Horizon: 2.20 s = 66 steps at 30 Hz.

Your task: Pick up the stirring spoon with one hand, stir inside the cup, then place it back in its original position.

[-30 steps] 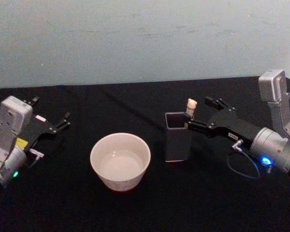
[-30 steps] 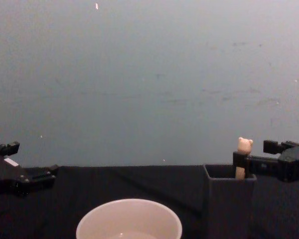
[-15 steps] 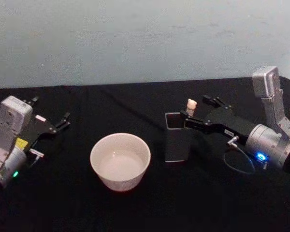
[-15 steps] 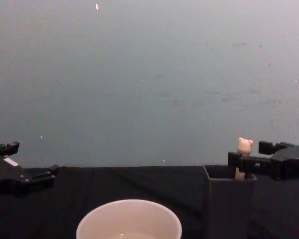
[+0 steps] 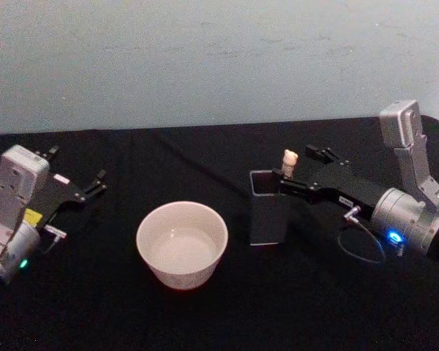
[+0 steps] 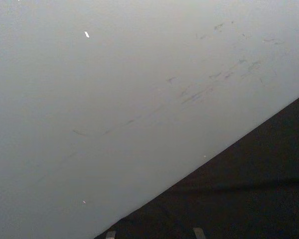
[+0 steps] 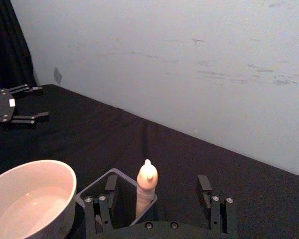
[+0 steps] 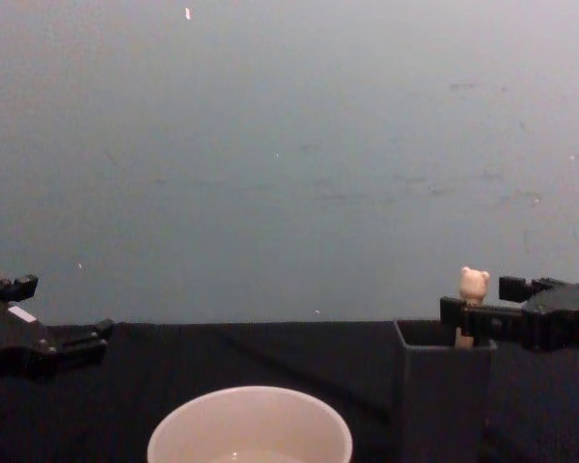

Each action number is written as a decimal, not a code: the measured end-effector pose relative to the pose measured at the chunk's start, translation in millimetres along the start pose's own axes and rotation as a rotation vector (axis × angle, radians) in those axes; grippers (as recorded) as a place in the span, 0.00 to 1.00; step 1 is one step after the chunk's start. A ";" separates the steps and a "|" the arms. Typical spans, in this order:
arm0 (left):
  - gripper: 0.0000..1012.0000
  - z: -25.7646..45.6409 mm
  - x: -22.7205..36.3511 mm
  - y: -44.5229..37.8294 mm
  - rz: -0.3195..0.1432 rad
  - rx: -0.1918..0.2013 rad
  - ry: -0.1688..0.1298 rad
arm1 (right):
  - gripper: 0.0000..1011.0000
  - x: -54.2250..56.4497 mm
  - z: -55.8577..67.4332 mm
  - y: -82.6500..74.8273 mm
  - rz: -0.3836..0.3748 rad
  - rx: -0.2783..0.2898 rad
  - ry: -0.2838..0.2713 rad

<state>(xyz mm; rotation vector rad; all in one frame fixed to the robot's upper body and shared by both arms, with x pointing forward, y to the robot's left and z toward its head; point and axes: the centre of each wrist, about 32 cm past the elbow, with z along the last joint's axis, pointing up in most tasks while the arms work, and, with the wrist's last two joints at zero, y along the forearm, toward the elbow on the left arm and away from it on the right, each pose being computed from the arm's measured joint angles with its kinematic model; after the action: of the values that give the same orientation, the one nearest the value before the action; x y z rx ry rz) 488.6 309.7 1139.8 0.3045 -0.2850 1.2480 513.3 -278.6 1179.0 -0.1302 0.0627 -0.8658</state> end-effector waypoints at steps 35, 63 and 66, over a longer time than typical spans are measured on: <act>0.99 0.0 0.0 0.0 0.000 0.000 0.000 | 0.27 -0.1 0.0 -0.5 -0.002 0.002 -0.001; 0.99 0.0 0.0 0.0 0.000 0.000 0.000 | 0.20 -2.3 3.7 -0.3 0.019 0.004 0.009; 0.99 0.0 0.0 0.0 0.000 0.000 0.000 | 0.20 -3.9 6.7 -0.7 0.033 0.009 0.023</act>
<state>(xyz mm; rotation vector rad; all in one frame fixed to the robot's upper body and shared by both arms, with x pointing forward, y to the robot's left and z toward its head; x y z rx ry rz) 488.6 309.7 1139.8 0.3045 -0.2850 1.2479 511.0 -275.4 1185.8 -0.1108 0.0823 -0.8341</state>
